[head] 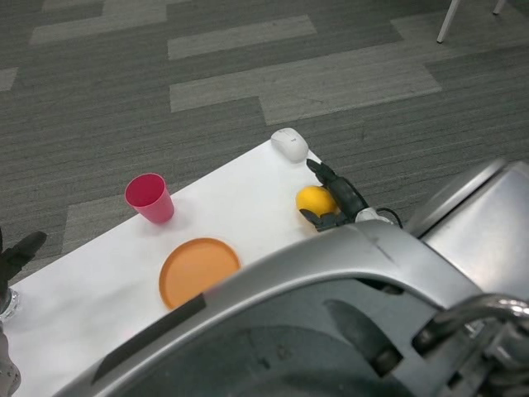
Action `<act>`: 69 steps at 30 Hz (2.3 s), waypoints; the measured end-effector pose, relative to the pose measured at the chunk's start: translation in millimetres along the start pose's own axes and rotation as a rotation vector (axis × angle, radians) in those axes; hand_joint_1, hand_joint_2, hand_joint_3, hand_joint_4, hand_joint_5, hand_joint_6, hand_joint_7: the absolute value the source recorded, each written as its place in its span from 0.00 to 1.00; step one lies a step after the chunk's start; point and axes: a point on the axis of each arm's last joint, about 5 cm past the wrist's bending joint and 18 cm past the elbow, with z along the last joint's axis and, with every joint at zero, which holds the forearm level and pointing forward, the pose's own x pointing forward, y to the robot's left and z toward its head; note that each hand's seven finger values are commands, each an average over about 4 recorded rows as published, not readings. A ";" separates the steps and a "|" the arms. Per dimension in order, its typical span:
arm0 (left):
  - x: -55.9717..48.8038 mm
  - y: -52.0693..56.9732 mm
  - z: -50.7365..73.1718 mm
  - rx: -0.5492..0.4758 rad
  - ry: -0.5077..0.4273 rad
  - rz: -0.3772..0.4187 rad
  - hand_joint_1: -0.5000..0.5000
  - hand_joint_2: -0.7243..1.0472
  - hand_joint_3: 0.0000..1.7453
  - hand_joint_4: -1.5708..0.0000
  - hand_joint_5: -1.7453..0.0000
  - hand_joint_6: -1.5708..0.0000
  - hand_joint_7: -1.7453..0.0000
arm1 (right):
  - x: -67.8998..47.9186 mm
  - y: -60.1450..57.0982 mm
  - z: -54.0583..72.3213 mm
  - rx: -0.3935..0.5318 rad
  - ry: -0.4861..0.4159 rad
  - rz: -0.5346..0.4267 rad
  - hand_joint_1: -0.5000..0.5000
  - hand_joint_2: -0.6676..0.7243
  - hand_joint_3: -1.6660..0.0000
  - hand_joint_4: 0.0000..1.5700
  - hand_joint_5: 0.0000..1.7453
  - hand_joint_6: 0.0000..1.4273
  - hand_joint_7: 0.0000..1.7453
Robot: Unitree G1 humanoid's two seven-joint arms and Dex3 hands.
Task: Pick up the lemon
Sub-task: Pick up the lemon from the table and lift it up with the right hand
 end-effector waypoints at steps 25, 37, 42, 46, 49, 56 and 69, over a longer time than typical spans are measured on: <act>-0.1 0.6 0.3 -0.002 -0.002 0.003 1.00 0.98 0.05 0.98 1.00 1.00 1.00 | -5.9 -9.7 -3.7 -0.085 -0.004 -0.001 0.12 0.09 0.10 0.00 0.83 0.03 0.24; -0.1 0.8 0.6 -0.004 -0.004 0.005 1.00 1.00 0.03 0.96 1.00 1.00 1.00 | 15.8 5.0 18.3 -0.044 -0.131 0.043 0.12 0.09 0.11 0.02 0.78 0.05 0.20; 0.0 0.8 0.8 -0.004 -0.005 0.005 1.00 0.95 0.05 0.97 1.00 1.00 1.00 | 30.6 17.7 40.9 -0.026 -0.274 0.092 0.12 0.09 0.10 0.02 0.78 0.02 0.20; 0.0 1.1 0.9 -0.004 -0.005 0.006 1.00 0.98 0.04 0.97 1.00 1.00 1.00 | 37.3 24.6 54.4 -0.040 -0.361 0.135 0.12 0.09 0.14 0.01 0.78 0.02 0.20; 0.0 1.6 1.4 -0.002 -0.006 0.007 1.00 0.99 0.05 0.96 1.00 1.00 1.00 | 40.0 32.6 62.4 -0.035 -0.410 0.189 0.12 0.09 0.12 0.00 0.78 0.02 0.20; 0.3 1.8 1.9 -0.002 -0.007 0.006 1.00 0.95 0.03 0.96 1.00 1.00 1.00 | 45.0 60.3 81.0 -0.048 -0.504 0.385 0.14 0.09 0.14 0.00 0.78 0.00 0.20; 0.5 1.8 2.3 -0.001 -0.008 0.006 1.00 0.95 0.03 0.95 1.00 1.00 1.00 | 47.2 84.4 104.4 -0.015 -0.614 0.548 0.12 0.09 0.14 0.00 0.78 0.00 0.20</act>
